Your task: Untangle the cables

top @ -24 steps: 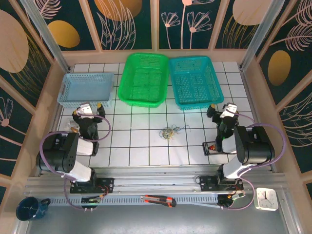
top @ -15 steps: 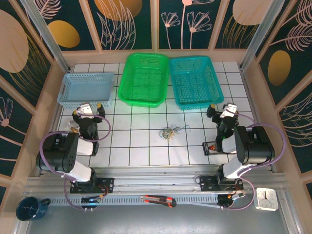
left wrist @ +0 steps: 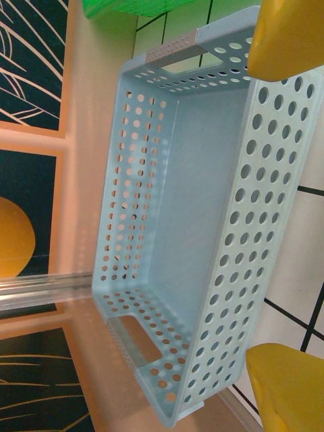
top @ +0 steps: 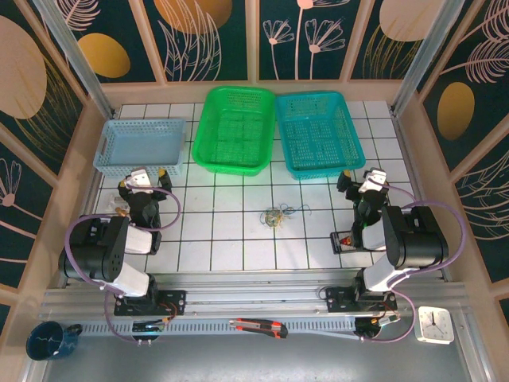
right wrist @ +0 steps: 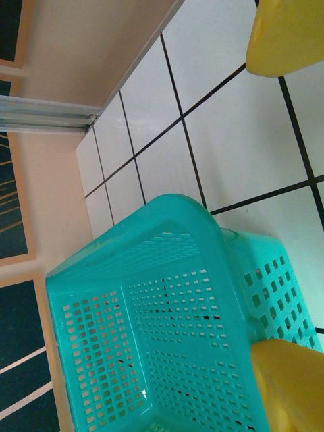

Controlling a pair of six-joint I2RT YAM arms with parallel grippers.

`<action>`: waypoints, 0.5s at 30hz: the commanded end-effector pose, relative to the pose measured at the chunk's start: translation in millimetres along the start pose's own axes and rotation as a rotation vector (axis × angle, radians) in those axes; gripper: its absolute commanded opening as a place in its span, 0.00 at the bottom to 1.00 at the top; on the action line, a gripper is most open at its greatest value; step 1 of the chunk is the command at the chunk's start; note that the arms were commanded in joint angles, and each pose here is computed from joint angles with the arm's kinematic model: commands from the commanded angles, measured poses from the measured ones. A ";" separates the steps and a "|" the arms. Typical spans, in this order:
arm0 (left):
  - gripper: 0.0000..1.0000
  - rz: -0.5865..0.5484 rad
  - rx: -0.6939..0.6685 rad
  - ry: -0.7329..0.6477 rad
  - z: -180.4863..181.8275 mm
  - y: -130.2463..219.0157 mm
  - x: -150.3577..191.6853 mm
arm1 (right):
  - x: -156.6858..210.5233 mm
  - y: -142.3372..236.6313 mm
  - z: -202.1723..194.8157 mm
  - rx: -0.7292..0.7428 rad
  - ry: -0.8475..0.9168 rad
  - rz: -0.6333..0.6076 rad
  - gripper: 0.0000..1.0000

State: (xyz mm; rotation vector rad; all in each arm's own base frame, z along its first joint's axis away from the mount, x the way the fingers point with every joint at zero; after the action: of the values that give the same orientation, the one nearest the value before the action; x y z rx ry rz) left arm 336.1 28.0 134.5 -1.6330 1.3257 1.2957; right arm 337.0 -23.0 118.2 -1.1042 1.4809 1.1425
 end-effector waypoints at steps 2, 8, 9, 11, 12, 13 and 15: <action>0.99 -0.032 -0.012 0.035 1.4 -2.0 -7.9 | -14.0 -1.5 -0.8 0.006 -0.006 -0.058 0.99; 0.99 -0.043 -0.013 0.036 1.8 -0.7 -10.0 | -13.8 -1.4 -1.1 0.005 -0.008 -0.058 0.99; 0.99 -0.049 -0.019 0.040 2.4 0.0 -12.2 | -16.1 -0.3 -2.2 0.012 -0.010 -0.068 0.99; 0.99 -0.042 -0.011 0.036 0.8 1.2 -13.9 | -20.3 4.4 -2.3 0.004 -0.013 -0.075 0.99; 0.99 -0.061 0.007 0.033 -1.0 4.2 -17.8 | -24.4 8.7 -2.1 0.005 -0.004 -0.102 0.99; 0.99 -0.062 -0.002 0.039 -0.2 5.5 -20.3 | -24.9 12.5 -1.4 0.018 0.006 -0.109 0.99; 0.99 -0.070 -0.066 0.061 5.6 5.0 -30.6 | -33.5 20.3 -6.4 0.085 0.008 -0.128 0.99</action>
State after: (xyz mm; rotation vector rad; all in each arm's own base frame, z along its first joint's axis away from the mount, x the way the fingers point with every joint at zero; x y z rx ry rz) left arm 332.0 31.1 147.2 -1.6726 1.3037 1.2761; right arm 329.5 -19.4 130.1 -1.1231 1.4597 1.1037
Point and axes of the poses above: each hand's point on the last joint's axis, 136 mm out from that joint toward the fingers, its own y axis back along the fingers, its own z axis along the line the jaws close on, x = y × z, the point moved 3 cm from there along y, back along the fingers, and after that the axes turned 14 degrees about y, right-handed, at the moved point
